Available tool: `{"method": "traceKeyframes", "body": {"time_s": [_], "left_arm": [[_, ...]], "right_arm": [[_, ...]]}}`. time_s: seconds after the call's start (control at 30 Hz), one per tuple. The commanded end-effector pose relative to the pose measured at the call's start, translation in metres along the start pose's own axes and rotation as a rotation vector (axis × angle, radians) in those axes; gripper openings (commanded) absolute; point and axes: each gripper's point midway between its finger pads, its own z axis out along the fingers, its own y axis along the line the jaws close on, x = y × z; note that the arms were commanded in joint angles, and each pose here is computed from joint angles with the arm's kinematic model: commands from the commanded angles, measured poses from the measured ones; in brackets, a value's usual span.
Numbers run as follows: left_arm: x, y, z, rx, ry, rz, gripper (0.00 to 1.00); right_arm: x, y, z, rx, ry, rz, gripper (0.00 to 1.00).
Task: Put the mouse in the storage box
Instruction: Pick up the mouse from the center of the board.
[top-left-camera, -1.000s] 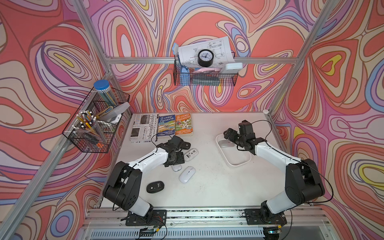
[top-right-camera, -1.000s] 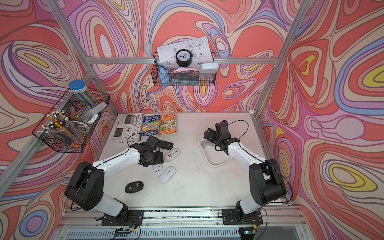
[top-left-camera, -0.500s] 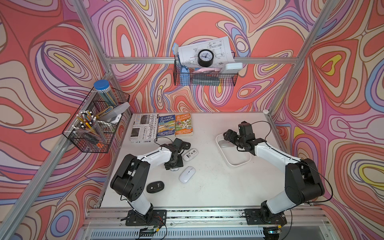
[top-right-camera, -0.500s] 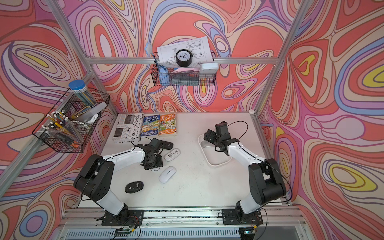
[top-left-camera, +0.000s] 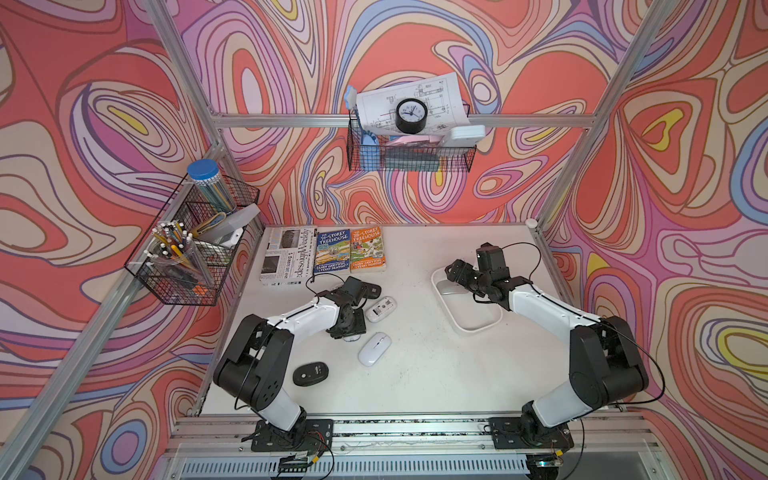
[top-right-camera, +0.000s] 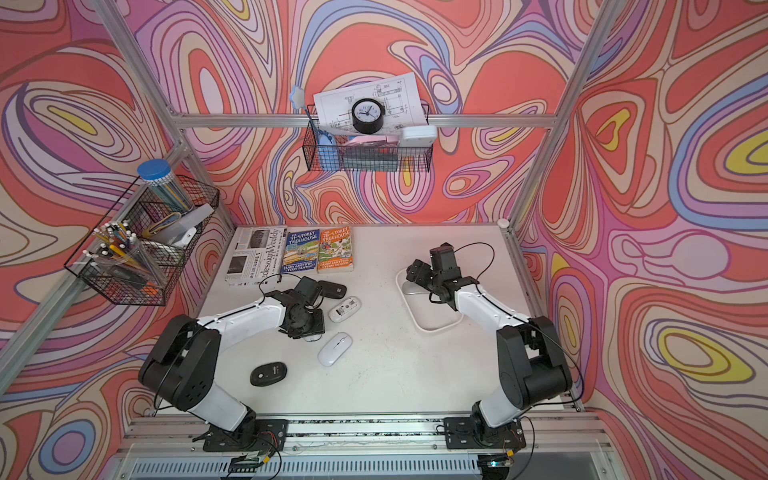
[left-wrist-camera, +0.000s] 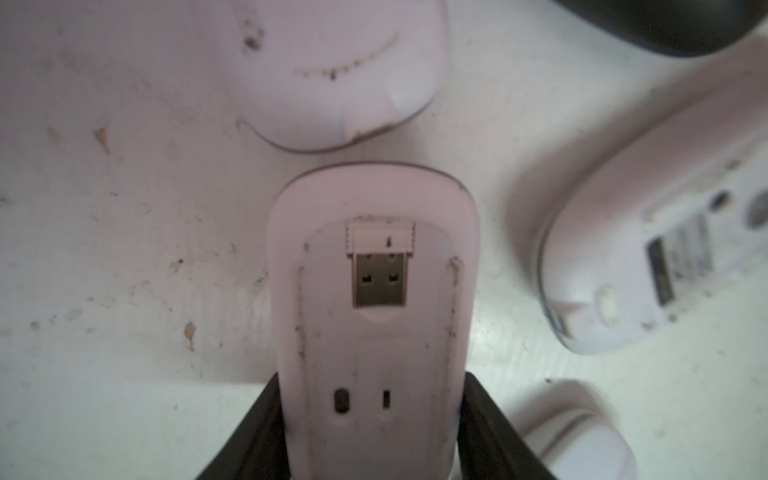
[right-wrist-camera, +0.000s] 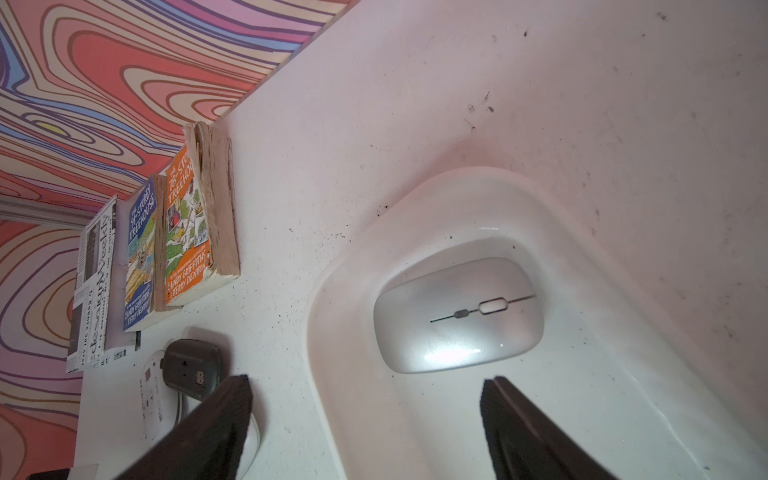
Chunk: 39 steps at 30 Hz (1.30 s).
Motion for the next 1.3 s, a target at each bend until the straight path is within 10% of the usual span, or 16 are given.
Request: {"method": "traceKeyframes", "body": {"time_s": [0.0,0.4,1.27], "left_arm": [[-0.024,-0.043,-0.048,0.192,-0.163,0.129,0.5],[-0.01,-0.14,-0.183,0.618,-0.491,0.572,0.46],[-0.013,-0.149,-0.177,0.619,-0.49,0.586,0.42]], "right_arm": [[0.002,0.015,-0.002,-0.076,0.005,-0.021,0.87],[0.019,0.132,-0.069,-0.58,-0.038,-0.243,0.81],[0.098,0.209,-0.104,-0.764,0.106,-0.365,0.64]]}}
